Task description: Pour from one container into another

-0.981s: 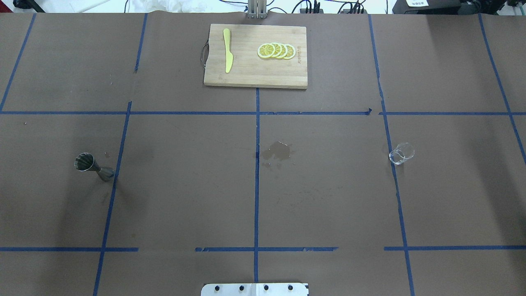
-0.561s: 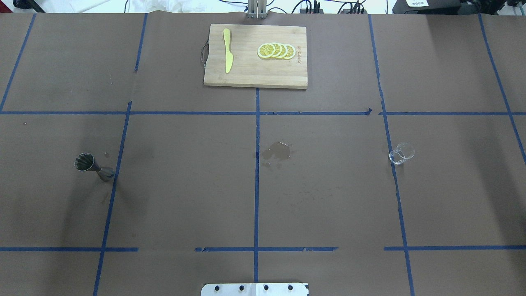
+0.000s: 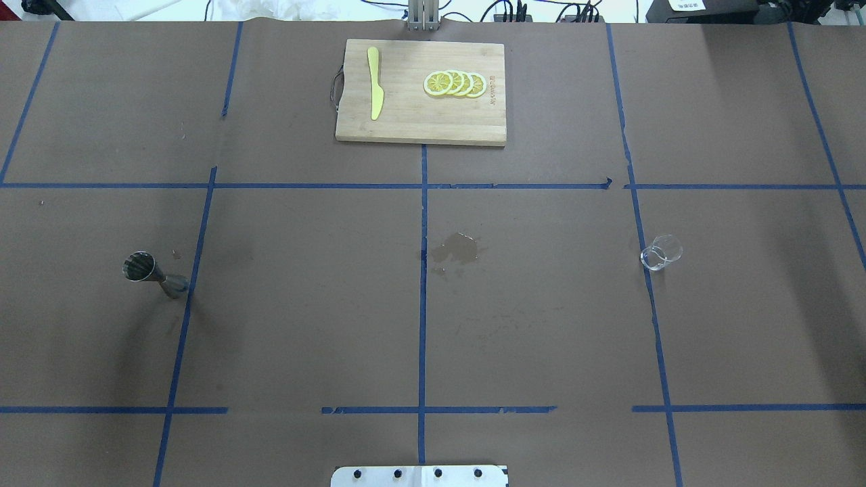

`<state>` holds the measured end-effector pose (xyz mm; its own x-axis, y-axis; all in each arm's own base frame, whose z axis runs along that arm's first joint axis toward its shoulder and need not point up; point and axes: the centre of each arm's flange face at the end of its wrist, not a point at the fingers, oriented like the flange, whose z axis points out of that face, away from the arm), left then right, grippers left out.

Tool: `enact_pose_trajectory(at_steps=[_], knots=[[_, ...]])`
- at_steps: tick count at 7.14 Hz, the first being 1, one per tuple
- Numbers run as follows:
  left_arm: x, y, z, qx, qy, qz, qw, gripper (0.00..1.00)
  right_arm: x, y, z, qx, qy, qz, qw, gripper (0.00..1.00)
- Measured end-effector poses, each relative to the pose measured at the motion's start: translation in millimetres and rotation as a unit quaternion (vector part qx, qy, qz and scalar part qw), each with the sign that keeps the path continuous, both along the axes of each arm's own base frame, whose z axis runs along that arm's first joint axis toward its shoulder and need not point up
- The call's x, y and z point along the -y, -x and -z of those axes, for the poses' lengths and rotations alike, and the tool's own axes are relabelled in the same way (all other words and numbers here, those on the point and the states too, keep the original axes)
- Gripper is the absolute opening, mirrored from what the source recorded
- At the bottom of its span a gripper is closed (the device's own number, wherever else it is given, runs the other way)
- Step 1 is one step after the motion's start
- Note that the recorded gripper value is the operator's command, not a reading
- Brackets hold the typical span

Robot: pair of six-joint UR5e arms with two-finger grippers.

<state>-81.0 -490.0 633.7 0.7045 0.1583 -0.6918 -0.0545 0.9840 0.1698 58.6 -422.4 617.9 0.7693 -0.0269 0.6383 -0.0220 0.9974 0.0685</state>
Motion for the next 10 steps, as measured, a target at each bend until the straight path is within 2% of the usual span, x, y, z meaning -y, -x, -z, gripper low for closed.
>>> enact_pose_trajectory(at_steps=[6,10], knots=[[-5.0,0.0,3.3,-0.001,-0.015,-0.002,0.9999,1.0,-6.8,1.3,-16.6,0.01,0.021,-0.003,0.9997,1.0],[-6.0,0.1,2.8,-0.003,-0.015,-0.002,0.9999,1.0,-6.7,1.9,-17.8,0.011,0.024,-0.004,0.9997,1.0]])
